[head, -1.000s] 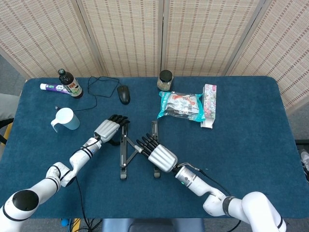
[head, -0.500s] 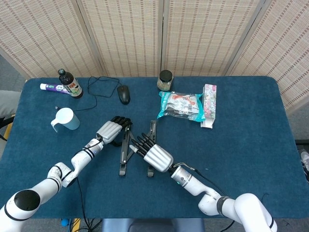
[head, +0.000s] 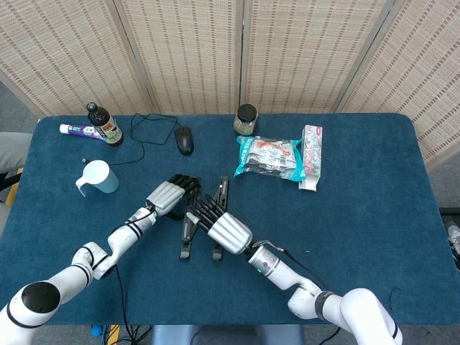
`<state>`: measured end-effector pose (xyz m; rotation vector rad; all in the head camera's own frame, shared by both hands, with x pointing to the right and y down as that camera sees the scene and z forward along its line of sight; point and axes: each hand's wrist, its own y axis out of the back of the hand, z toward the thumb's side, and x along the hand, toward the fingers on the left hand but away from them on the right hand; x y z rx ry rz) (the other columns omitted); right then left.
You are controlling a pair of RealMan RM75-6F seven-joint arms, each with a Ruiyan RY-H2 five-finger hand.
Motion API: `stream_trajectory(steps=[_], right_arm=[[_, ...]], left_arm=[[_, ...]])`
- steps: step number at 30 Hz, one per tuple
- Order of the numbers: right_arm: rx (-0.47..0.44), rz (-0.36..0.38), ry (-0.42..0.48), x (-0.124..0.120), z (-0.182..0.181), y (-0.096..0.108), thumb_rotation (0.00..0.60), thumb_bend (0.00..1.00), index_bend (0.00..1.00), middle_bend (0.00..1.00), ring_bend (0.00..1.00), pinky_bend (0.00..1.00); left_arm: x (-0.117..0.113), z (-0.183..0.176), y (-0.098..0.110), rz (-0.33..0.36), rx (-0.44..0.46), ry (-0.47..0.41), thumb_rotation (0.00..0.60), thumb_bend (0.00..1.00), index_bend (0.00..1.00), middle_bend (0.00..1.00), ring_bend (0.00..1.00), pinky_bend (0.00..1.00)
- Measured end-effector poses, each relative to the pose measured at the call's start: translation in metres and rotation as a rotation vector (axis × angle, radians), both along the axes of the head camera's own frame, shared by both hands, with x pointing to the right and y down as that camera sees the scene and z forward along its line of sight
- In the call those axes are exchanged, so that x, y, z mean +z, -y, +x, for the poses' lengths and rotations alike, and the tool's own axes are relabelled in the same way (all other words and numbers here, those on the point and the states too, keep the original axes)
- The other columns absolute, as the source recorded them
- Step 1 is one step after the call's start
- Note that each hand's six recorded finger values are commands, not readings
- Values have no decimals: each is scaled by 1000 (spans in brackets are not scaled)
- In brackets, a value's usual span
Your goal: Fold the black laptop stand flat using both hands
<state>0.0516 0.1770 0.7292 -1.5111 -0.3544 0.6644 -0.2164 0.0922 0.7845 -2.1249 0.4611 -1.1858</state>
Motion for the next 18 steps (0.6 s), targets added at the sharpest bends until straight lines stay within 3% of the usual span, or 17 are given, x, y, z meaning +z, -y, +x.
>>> stream_trajectory(steps=[18], right_arm=[[23, 10, 27, -4, -16, 2, 600, 0, 0, 0, 0, 0]], left_arm=[[-7, 14, -6, 0, 43, -25, 600, 171, 102, 54, 14, 22]])
